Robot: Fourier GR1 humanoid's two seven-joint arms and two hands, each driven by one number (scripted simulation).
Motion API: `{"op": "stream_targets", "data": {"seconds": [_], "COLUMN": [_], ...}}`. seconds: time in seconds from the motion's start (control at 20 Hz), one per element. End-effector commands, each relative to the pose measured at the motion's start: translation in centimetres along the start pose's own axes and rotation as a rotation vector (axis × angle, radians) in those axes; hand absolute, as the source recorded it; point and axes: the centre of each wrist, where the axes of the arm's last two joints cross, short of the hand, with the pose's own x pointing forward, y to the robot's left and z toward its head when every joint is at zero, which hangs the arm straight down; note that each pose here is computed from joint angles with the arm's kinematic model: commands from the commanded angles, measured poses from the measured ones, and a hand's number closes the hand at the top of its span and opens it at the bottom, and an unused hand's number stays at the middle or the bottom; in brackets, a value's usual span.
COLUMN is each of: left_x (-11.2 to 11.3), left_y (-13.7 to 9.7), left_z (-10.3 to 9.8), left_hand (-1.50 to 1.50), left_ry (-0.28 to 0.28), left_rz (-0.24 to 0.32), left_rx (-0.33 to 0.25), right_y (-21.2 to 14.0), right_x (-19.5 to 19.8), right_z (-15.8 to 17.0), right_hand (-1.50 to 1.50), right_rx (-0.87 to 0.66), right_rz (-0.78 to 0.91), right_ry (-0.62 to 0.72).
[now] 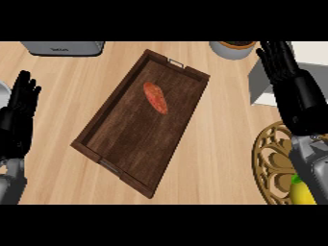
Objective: Pick the croissant from the placemat and place it in the tiered shelf
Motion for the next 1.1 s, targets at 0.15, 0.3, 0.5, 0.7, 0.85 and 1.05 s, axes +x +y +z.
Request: {"op": "stream_targets", "data": {"seconds": [0.15,0.3,0.5,0.7,0.85,1.05], "left_x": [-0.7,-1.8,-1.9,-2.0,-3.1,-3.0], "left_y": [-2.7,-3.2,-3.7,-6.2,-5.7,-8.0], "left_z": [0.7,1.7,1.9,1.5,2.7,1.9], "left_hand": [0.0,0.0,0.0,0.0,0.0,0.0], "left_ry": [0.002,0.041,0.036,0.04,0.045,0.045], "left_rz": [-0.052,-0.018,-0.044,-0.042,-0.043,-0.029], "left_rx": [-0.152,-0.177,-0.234,-0.295,-0.327,-0.338], "right_y": [-11.3,-6.9,-19.0,-21.5,-24.1,-27.7], "right_x": [-2.3,-5.6,-4.4,-10.5,-11.8,-10.3], "right_z": [3.0,3.1,6.7,11.6,15.2,16.3], "right_hand": [-1.5,-1.5,1.5,-1.5,-1.5,-1.5], "right_rx": [0.05,-0.153,-0.266,-0.512,-0.544,-0.298], "right_rz": [0.129,-0.475,0.581,0.444,0.326,0.256], "right_ry": [0.136,0.158,0.262,0.131,0.017,0.063]}}
